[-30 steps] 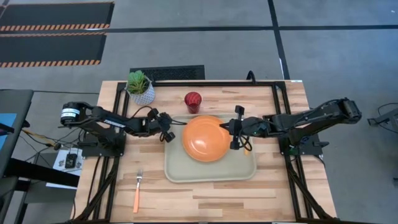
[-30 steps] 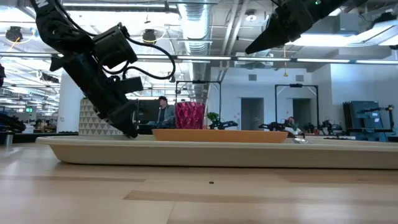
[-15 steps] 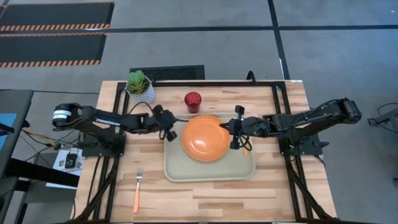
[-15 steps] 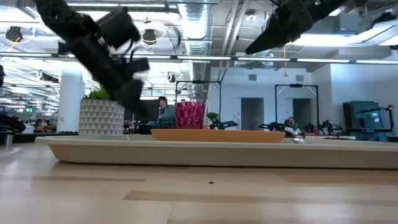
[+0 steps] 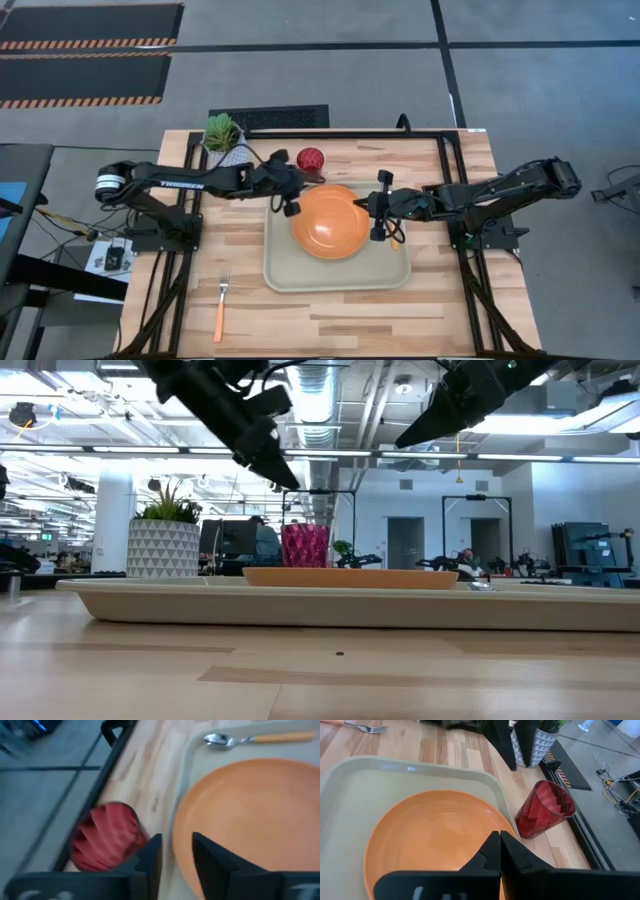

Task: Pick and place plate/cup/fork/spoon on tray
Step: Put the red cup on the gray serving tray to the top left of the orange plate

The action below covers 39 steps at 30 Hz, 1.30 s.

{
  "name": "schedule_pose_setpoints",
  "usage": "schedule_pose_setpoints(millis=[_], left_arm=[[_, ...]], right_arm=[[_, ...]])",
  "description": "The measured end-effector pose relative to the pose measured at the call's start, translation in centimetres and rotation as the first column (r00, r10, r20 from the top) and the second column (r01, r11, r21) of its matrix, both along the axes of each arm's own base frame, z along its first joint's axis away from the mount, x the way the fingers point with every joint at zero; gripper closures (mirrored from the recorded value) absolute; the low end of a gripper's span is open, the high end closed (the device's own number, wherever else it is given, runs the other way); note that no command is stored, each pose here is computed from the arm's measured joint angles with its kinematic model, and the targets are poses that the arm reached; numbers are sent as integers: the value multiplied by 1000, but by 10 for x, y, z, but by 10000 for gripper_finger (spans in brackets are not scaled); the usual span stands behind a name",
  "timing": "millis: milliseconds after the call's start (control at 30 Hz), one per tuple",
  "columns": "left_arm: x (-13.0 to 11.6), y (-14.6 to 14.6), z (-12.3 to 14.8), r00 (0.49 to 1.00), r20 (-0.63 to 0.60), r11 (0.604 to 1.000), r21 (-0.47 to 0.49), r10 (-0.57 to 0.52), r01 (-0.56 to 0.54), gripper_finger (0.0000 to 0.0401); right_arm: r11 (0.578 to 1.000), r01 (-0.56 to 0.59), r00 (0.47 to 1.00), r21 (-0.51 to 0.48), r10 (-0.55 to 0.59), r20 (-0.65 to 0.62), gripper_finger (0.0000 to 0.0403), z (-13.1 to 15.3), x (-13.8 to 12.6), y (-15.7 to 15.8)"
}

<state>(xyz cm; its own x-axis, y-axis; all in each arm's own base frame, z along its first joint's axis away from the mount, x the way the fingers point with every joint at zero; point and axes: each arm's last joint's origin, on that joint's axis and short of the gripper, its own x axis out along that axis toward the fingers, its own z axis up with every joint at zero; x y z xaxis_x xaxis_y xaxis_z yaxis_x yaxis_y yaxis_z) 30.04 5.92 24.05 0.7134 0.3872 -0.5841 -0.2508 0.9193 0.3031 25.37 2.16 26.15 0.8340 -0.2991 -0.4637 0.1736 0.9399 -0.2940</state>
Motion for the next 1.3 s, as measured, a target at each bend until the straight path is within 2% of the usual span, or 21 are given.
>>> schedule_pose_setpoints(millis=[200,367,533,700,933,1100,1300], left_arm=[[24,8,-8,994,-106,991,127,-26,40,231],[37,23,-19,986,-166,986,168,18,10,209],[40,39,-25,981,-185,987,157,53,-24,207],[32,50,-30,975,-220,997,74,42,-26,207],[28,54,-34,964,-261,998,48,51,-39,207],[30,55,-41,955,-296,998,67,27,-7,236],[30,55,-43,943,-333,994,101,-3,39,319]], right_arm=[[1000,0,1000,0,0,-5,387,0,0,0],[1000,0,1000,-1,0,-10,389,-1,0,0],[1000,0,1000,-2,0,-15,389,-1,-1,0],[1000,0,1000,-2,0,-17,386,-1,-1,0],[1000,1,1000,-1,-1,-15,391,-1,-1,0],[1000,1,1000,0,-1,-13,387,-1,-1,0],[1000,0,1000,-2,0,-13,389,-1,-1,0]])
